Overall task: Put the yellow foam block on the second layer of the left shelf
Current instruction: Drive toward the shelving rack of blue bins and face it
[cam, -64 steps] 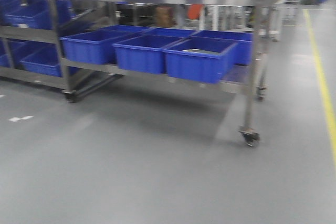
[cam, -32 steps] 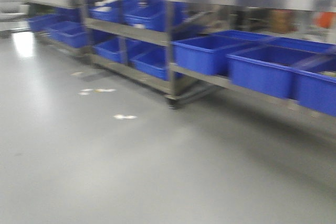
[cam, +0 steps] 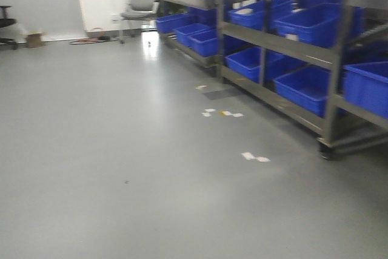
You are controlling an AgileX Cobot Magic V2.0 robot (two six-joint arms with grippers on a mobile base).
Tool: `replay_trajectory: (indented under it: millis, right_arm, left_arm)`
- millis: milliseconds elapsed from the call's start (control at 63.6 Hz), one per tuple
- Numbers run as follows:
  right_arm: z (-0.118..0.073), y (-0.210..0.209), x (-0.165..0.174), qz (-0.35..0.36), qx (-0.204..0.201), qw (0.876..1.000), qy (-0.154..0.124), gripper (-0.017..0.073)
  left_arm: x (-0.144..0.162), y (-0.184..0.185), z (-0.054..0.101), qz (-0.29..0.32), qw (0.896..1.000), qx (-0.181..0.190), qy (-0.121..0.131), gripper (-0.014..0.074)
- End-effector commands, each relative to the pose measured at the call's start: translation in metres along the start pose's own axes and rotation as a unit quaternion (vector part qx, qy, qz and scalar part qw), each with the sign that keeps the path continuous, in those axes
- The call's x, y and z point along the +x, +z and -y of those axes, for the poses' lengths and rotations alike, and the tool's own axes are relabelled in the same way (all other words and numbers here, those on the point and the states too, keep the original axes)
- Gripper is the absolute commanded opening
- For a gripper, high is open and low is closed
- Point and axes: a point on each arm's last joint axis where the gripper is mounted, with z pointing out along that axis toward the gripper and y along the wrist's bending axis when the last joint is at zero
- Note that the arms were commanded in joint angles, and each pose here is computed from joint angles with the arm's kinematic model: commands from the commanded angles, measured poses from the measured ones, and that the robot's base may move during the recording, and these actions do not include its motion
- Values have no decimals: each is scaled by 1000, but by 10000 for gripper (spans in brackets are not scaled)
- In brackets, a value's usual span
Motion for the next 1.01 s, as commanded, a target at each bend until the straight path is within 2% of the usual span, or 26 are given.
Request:
replay_trajectory:
  millis: [0, 991]
  right_arm:
    - [1, -1, -17, 57, 4, 998, -5, 449]
    - [1, -1, -17, 57, 4, 998, -5, 449]
  left_arm:
    - [0, -1, 1, 39, 999, 4, -5, 136]
    - [0, -1, 1, 39, 999, 4, -5, 136]
